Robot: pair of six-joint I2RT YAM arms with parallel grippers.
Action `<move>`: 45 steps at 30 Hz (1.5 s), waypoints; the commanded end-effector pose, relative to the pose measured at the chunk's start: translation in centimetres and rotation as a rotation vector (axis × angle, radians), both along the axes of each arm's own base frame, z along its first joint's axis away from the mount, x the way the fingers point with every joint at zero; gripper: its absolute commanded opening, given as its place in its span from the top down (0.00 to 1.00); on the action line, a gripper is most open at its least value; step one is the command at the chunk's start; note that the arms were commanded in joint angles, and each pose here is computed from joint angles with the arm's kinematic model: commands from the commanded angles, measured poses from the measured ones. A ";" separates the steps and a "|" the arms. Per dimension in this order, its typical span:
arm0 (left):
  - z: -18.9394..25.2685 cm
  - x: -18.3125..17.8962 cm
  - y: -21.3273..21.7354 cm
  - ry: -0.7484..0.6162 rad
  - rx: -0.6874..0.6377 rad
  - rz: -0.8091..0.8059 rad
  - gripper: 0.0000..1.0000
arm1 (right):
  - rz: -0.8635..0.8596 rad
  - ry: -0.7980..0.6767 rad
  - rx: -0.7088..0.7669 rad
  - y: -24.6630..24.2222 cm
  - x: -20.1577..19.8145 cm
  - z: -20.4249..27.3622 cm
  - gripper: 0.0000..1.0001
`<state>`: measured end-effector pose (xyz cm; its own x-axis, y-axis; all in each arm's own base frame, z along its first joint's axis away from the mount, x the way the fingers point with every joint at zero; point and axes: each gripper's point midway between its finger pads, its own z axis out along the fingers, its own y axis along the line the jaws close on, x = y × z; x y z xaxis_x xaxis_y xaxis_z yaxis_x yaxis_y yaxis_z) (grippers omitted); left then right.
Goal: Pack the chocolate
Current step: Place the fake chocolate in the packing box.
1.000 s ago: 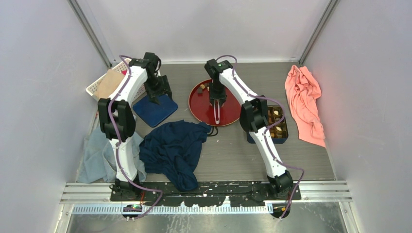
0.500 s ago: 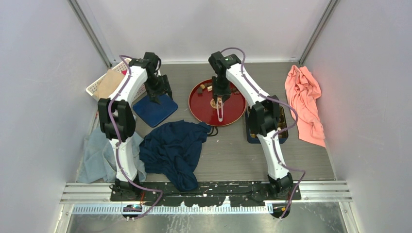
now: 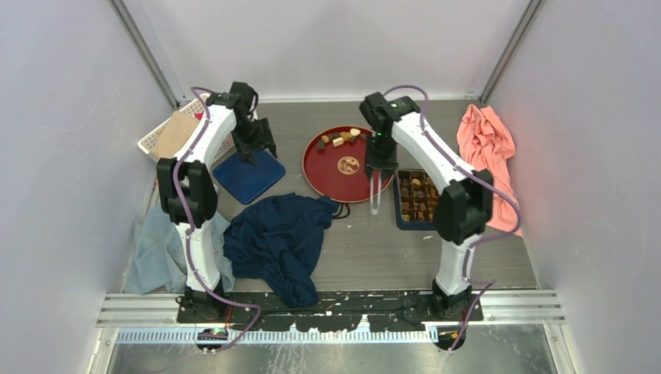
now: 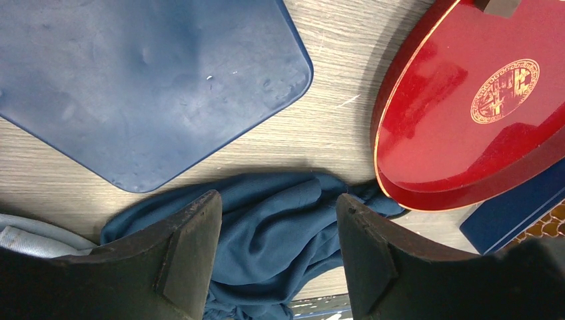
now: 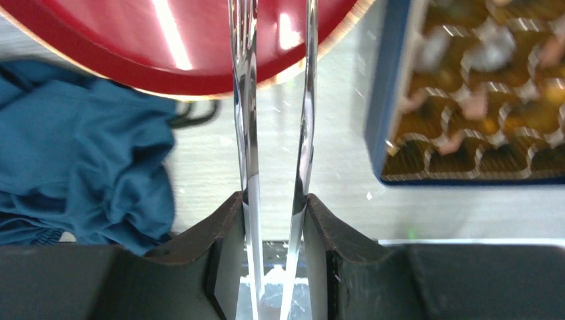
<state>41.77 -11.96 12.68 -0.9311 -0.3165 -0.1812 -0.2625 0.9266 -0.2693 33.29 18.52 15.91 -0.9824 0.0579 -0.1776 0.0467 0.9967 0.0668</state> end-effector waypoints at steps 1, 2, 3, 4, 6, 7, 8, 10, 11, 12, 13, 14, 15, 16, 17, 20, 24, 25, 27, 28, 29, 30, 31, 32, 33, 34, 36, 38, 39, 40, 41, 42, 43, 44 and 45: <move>2.4 1.0 -0.4 -0.084 -0.020 -0.017 0.36 | -0.203 -0.071 -0.007 -5.3 -2.6 2.6 0.86; 2.4 1.0 -0.4 -0.086 -0.020 -0.020 0.36 | -0.247 -0.065 -0.006 -6.4 -3.6 2.7 0.86; 2.4 1.0 -0.5 -0.085 -0.021 -0.021 0.36 | -0.294 -0.055 -0.008 -7.6 -4.7 2.6 0.85; 2.5 1.0 -0.6 -0.089 -0.024 -0.023 0.36 | -0.339 -0.055 -0.003 -8.6 -5.9 2.8 0.85; 2.7 1.1 -0.7 -0.093 -0.031 -0.025 0.36 | -0.423 -0.013 -0.007 -10.5 -8.7 1.7 0.85; 2.7 1.2 -0.8 -0.093 -0.037 -0.026 0.36 | -0.456 -0.014 0.001 -11.2 -10.1 1.7 0.85; 2.7 1.2 -0.9 -0.093 -0.042 -0.027 0.36 | -0.486 0.005 -0.002 -11.7 -11.3 1.0 0.85; 2.8 1.3 -1.2 -0.096 -0.057 -0.028 0.36 | -0.530 0.034 -0.007 -12.4 -13.3 0.0 0.85; 2.8 1.4 -1.3 -0.096 -0.064 -0.028 0.36 | -0.548 0.045 -0.016 -12.7 -14.1 -0.5 0.85; 2.8 1.4 -1.4 -0.096 -0.068 -0.030 0.36 | -0.562 0.048 -0.024 -13.1 -14.6 -1.0 0.85; 2.8 1.4 -1.5 -0.097 -0.070 -0.031 0.36 | -0.573 0.056 -0.040 -13.5 -15.2 -1.5 0.85; 2.9 1.5 -1.6 -0.099 -0.070 -0.034 0.36 | -0.586 0.064 -0.052 -13.9 -15.6 -1.9 0.85; 3.0 1.5 -1.7 -0.102 -0.069 -0.036 0.36 | -0.600 0.071 -0.060 -14.2 -16.0 -2.2 0.85; 3.0 1.5 -1.8 -0.105 -0.068 -0.038 0.36 | -0.612 0.082 -0.067 -14.4 -16.2 -2.6 0.85; 3.0 1.4 -1.9 -0.103 -0.067 -0.040 0.36 | -0.627 0.092 -0.072 -14.6 -16.5 -2.9 0.85; 3.1 1.3 -2.1 -0.108 -0.057 -0.047 0.36 | -0.670 0.118 -0.067 -14.7 -16.8 -3.6 0.85; 3.2 1.2 -2.4 -0.114 -0.043 -0.057 0.36 | -0.687 0.128 -0.081 -15.2 -17.0 -3.9 0.84; 3.2 1.1 -2.5 -0.116 -0.043 -0.060 0.36 | -0.689 0.134 -0.080 -15.3 -17.1 -4.0 0.84; 3.1 1.1 -2.6 -0.113 -0.039 -0.062 0.36 | -0.687 0.136 -0.070 -15.4 -17.1 -4.2 0.84; 3.1 1.1 -2.7 -0.114 -0.038 -0.064 0.36 | -0.683 0.137 -0.059 -15.2 -17.0 -4.4 0.84; 3.1 1.1 -2.7 -0.113 -0.038 -0.065 0.36 | -0.680 0.140 -0.057 -15.2 -17.0 -4.5 0.83; 3.0 1.0 -2.8 -0.110 -0.037 -0.066 0.36 | -0.678 0.143 -0.058 -15.2 -16.9 -4.7 0.83; 3.1 1.0 -2.8 -0.112 -0.037 -0.068 0.36 | -0.676 0.145 -0.062 -15.3 -16.9 -4.8 0.83; 3.1 1.0 -2.8 -0.111 -0.037 -0.068 0.36 | -0.676 0.148 -0.068 -15.4 -16.9 -4.9 0.83; 3.1 1.0 -2.9 -0.112 -0.037 -0.069 0.36 | -0.676 0.148 -0.071 -15.4 -16.9 -5.1 0.83; 3.1 1.0 -2.9 -0.112 -0.037 -0.069 0.36 | -0.678 0.149 -0.071 -15.5 -16.9 -5.2 0.83; 3.2 1.0 -2.8 -0.115 -0.036 -0.069 0.36 | -0.679 0.147 -0.069 -15.5 -16.8 -5.5 0.83; 3.1 0.9 -2.8 -0.112 -0.034 -0.071 0.36 | -0.674 0.153 -0.073 -15.6 -16.7 -5.8 0.82; 3.2 0.9 -2.9 -0.112 -0.036 -0.073 0.36 | -0.673 0.156 -0.080 -15.7 -16.7 -5.9 0.82; 3.2 0.9 -2.9 -0.112 -0.036 -0.072 0.36 | -0.671 0.157 -0.083 -15.8 -16.6 -6.0 0.82; 3.2 0.9 -2.9 -0.113 -0.036 -0.073 0.36 | -0.671 0.155 -0.086 -15.9 -16.6 -6.1 0.82; 3.2 0.9 -2.9 -0.114 -0.036 -0.072 0.36 | -0.670 0.157 -0.088 -15.9 -16.6 -6.2 0.81; 3.3 0.9 -2.8 -0.116 -0.035 -0.072 0.36 | -0.669 0.163 -0.092 -15.9 -16.8 -6.3 0.81; 3.3 0.8 -2.8 -0.116 -0.033 -0.072 0.36 | -0.669 0.165 -0.095 -16.0 -17.0 -6.3 0.81; 3.4 0.8 -2.8 -0.118 -0.033 -0.072 0.36 | -0.670 0.165 -0.096 -16.0 -17.1 -6.3 0.81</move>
